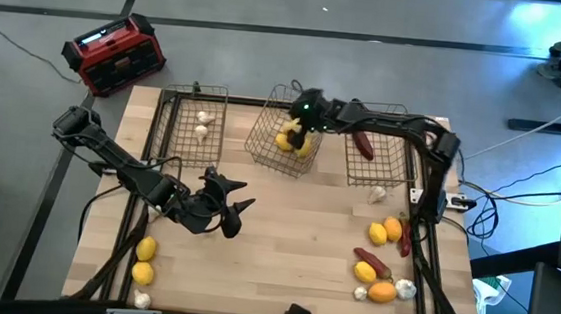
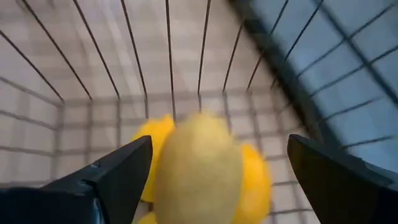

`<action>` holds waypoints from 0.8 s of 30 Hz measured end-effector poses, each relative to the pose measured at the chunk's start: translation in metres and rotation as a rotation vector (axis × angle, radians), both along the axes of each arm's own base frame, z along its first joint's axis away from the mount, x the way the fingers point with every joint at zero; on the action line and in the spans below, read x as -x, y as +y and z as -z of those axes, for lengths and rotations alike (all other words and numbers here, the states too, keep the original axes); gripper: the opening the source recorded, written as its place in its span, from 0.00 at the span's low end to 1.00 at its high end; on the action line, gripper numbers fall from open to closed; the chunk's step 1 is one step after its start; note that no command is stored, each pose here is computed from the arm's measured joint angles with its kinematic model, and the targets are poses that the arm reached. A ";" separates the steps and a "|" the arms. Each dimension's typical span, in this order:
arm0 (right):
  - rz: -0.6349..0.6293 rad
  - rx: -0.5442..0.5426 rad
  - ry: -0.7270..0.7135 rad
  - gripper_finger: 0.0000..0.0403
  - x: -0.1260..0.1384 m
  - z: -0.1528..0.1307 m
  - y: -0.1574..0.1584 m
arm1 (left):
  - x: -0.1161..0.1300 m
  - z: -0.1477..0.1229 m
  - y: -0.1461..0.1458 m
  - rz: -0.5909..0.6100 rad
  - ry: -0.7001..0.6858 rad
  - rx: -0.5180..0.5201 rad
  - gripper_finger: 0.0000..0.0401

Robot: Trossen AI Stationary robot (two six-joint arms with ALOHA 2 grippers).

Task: Sort produce into baskets
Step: Put the lemon into the middle wire basket, then put the garlic into the left wire basket

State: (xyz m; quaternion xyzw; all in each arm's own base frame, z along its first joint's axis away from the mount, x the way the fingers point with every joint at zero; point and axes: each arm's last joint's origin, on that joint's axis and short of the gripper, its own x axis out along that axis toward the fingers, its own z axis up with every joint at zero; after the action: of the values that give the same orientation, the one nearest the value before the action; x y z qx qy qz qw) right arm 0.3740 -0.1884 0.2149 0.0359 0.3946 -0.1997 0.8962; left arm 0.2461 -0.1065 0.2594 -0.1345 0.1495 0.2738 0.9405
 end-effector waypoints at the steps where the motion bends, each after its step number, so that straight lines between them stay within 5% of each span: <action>1: -0.003 0.010 -0.026 0.92 0.002 -0.011 0.001 | 0.000 0.000 0.000 0.003 0.004 -0.007 0.60; 15: -0.142 0.033 -0.196 0.92 0.043 -0.118 0.077 | 0.001 0.001 0.000 0.017 0.034 -0.043 0.60; 24: -0.352 -0.032 -0.175 0.92 0.043 -0.097 0.162 | 0.000 0.001 0.002 0.033 0.069 -0.091 0.60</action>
State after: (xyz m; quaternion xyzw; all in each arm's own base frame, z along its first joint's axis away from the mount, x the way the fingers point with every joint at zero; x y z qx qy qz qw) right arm 0.3312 -0.0261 0.3123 -0.0024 0.3186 -0.0297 0.9474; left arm 0.2456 -0.1048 0.2580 -0.0794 0.1713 0.2692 0.9444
